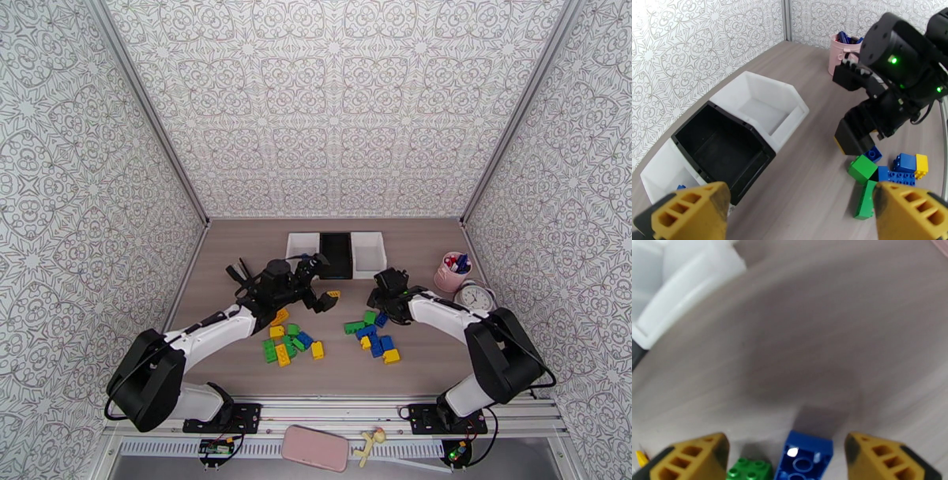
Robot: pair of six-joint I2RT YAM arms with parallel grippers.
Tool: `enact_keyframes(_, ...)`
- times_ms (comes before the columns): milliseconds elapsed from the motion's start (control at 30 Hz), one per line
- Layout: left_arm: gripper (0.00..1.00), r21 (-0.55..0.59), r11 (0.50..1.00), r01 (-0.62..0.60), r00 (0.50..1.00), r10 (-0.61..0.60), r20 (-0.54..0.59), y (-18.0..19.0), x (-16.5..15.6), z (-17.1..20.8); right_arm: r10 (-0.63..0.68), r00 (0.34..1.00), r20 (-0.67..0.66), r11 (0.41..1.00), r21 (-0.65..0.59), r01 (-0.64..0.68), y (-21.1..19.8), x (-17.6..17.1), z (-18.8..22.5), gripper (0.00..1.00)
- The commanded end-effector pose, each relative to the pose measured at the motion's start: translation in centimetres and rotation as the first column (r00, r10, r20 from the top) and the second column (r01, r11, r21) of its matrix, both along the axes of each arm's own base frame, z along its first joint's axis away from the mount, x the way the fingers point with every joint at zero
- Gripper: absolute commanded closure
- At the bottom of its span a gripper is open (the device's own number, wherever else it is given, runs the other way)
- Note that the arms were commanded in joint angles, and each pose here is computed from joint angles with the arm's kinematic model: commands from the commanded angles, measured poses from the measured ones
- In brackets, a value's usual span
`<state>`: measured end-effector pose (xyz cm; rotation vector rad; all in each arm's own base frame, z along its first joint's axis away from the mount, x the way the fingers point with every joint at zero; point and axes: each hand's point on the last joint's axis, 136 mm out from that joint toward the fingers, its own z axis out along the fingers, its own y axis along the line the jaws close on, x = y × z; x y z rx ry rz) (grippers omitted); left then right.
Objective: Sort the legos into containers by color
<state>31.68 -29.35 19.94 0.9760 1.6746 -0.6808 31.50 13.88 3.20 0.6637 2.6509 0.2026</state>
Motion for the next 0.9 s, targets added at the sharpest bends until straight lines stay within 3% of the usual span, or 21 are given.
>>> enact_keyframes(0,0.00,-0.011,0.999,0.049,0.998,-0.049,0.037,-0.2,-1.0,0.8,-0.045,0.997,-0.058,0.998,0.047,0.047,0.8,-0.7,-0.4,0.28)
enact_keyframes(233,0.00,-0.016,0.998,0.056,0.998,-0.056,0.033,-0.2,-1.1,0.7,-0.072,0.995,-0.067,0.997,0.016,0.074,0.2,-0.8,-0.8,0.46)
enact_keyframes(567,0.00,-0.018,0.998,0.055,0.998,-0.054,0.030,-0.1,-1.2,0.6,-0.076,0.995,-0.062,0.997,-0.020,0.075,-0.3,-0.6,-1.2,0.58)
enact_keyframes(867,0.00,-0.022,0.998,0.057,0.998,-0.057,0.029,0.0,-1.4,1.0,-0.063,0.997,0.042,0.996,-0.054,0.065,-0.9,0.9,1.1,0.65)
